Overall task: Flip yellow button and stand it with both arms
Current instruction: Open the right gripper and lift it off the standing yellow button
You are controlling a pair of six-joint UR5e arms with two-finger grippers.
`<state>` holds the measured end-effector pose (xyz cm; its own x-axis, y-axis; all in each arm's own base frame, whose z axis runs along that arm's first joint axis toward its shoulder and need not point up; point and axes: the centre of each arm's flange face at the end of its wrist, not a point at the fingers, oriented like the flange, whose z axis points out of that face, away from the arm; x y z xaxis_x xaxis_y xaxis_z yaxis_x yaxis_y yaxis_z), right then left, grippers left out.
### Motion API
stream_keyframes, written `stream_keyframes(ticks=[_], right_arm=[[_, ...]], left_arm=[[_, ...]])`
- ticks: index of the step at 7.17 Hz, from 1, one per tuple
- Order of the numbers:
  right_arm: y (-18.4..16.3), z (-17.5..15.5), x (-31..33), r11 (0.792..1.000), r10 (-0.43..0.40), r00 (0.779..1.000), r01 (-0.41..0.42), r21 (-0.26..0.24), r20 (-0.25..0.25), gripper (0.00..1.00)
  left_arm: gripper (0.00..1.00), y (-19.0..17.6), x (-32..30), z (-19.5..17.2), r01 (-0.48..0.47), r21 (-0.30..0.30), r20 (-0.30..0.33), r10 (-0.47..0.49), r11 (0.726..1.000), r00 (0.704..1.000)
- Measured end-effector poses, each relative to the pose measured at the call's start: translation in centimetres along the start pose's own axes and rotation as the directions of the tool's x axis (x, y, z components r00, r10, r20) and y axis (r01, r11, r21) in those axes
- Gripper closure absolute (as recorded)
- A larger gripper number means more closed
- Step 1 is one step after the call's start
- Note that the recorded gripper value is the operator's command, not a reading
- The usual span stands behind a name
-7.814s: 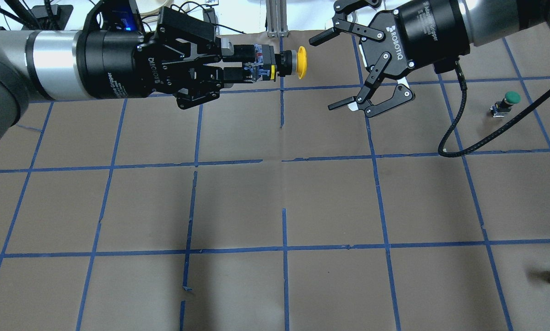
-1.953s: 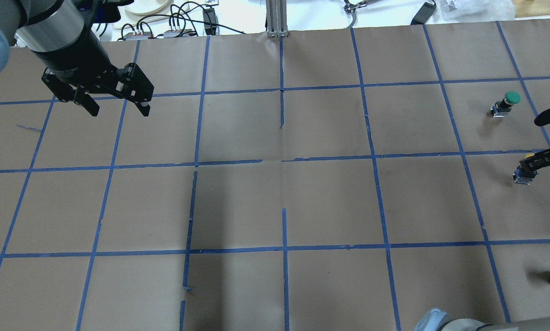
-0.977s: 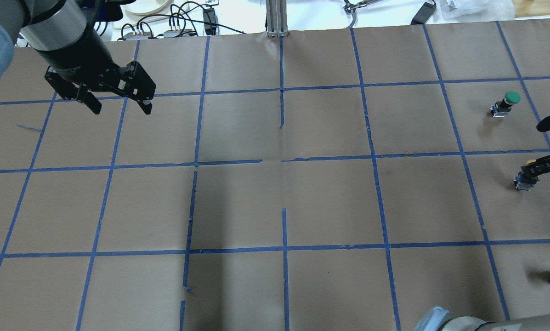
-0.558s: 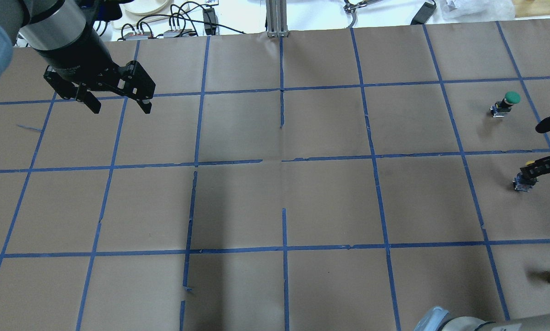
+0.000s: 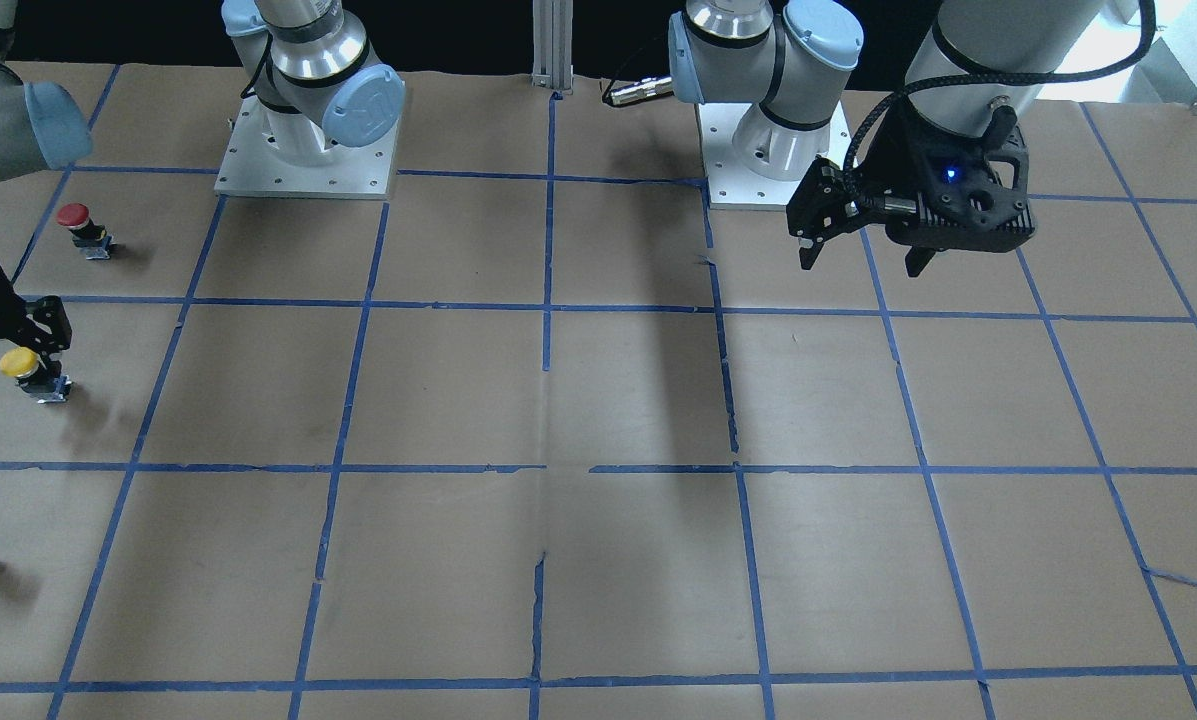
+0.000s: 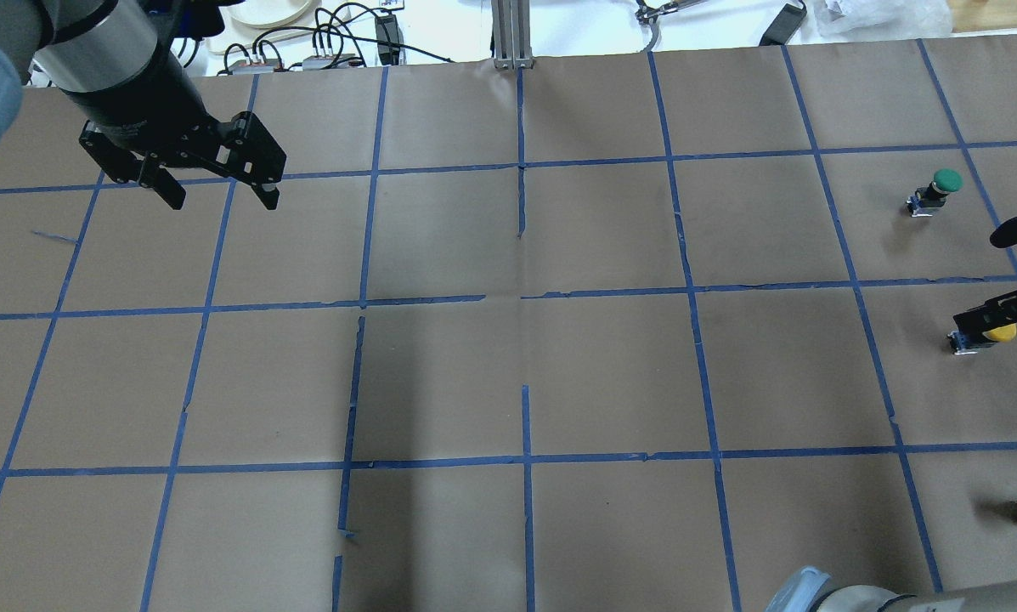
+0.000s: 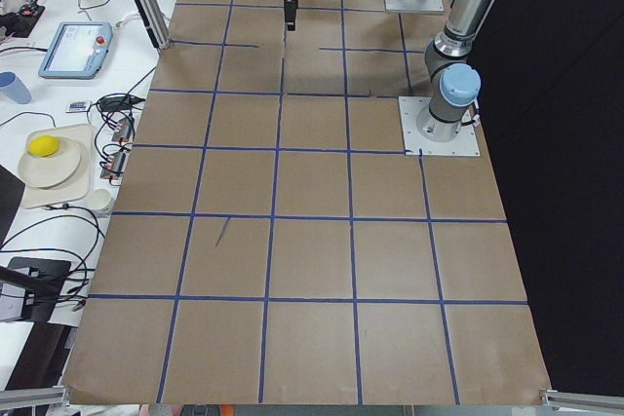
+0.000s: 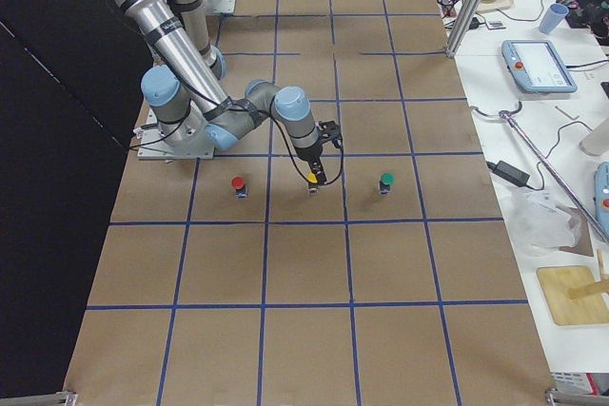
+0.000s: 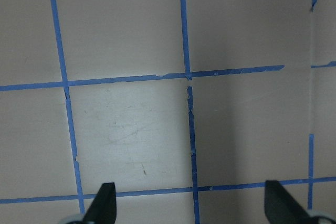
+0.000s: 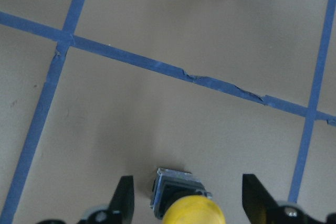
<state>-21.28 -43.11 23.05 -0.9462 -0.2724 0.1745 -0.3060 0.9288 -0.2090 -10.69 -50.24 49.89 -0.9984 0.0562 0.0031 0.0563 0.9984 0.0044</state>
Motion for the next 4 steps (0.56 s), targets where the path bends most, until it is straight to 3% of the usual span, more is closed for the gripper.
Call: stream_keyframes(ticks=[2,4], right_arm=[[-0.1,-0.6,0.4,1.000,0.010,1.000,-0.010,-0.008,-0.013,0.07],[-0.9,-2.5,1.7,0.992,0.114,0.993,-0.113,-0.054,0.017,0.01]], left_arm=[[0.00,0.0,0.0,0.0,0.000,0.000,0.000,0.000,1.000,1.000],[0.00,0.0,0.0,0.0,0.000,0.000,0.001,0.000,1.000,1.000]])
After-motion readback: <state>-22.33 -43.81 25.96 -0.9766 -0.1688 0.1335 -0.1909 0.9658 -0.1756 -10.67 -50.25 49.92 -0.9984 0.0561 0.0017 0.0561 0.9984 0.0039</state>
